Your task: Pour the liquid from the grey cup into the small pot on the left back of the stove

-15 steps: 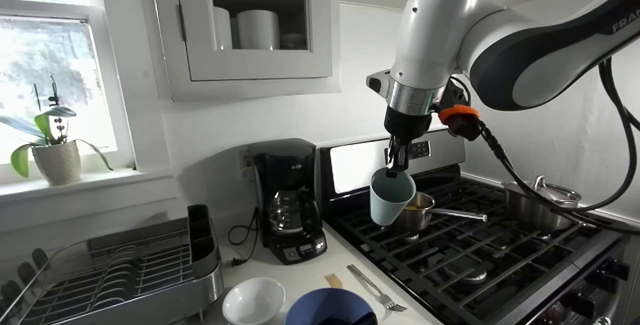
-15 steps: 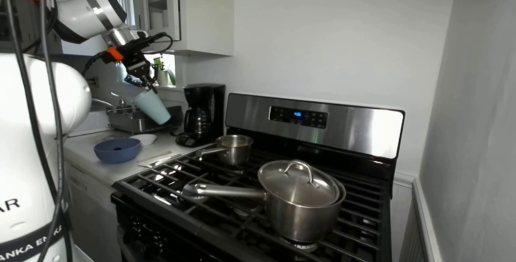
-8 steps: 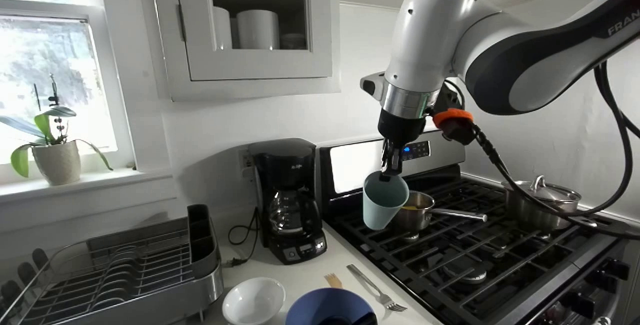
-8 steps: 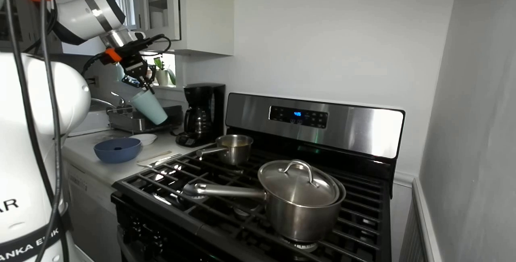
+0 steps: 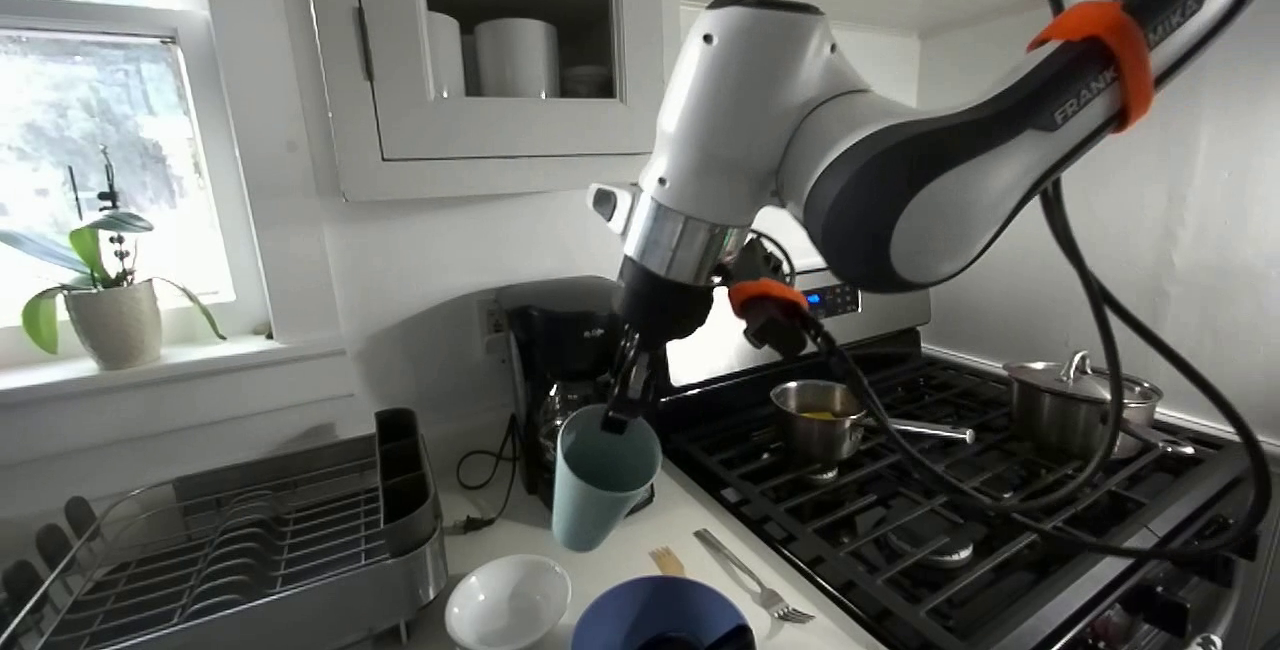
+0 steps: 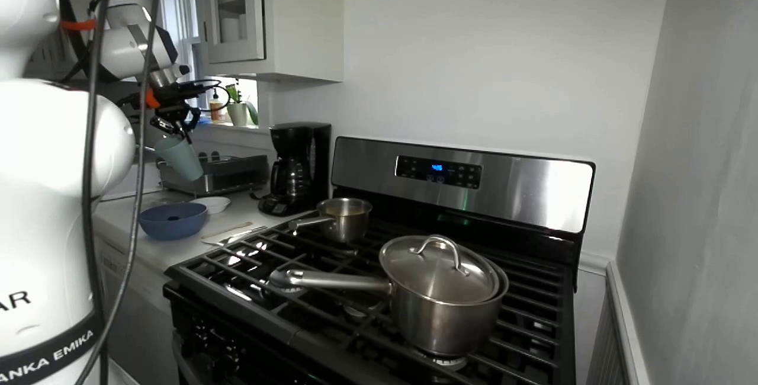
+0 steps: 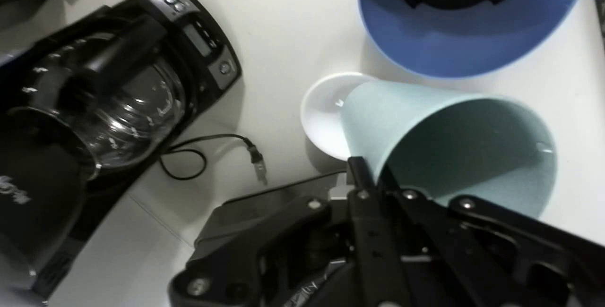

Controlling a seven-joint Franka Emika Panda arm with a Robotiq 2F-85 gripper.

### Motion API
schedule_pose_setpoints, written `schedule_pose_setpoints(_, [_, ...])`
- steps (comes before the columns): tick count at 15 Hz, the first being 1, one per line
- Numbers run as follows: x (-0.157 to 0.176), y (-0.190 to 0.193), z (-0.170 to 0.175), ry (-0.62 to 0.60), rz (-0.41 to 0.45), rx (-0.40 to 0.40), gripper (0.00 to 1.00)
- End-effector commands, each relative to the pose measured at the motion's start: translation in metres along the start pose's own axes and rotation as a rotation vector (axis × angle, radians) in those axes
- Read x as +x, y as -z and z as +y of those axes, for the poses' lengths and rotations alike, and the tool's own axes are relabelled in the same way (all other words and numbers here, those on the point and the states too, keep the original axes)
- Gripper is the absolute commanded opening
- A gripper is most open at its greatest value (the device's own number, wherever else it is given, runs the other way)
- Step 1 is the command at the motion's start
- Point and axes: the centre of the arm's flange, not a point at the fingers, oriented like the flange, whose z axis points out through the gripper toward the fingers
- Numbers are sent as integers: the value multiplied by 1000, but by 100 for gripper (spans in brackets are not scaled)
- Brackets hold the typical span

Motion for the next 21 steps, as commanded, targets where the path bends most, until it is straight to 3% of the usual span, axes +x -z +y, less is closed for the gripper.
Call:
schedule_pose_setpoints(1, [54, -42, -17, -26, 24, 136, 1])
schedule_pose_setpoints(5, [73, -76, -32, -72, -23, 258, 1])
schedule_pose_setpoints(10, [84, -104, -41, -108, -87, 352, 1])
schedule_pose_setpoints(21, [75, -139, -43, -84, -313, 365, 1])
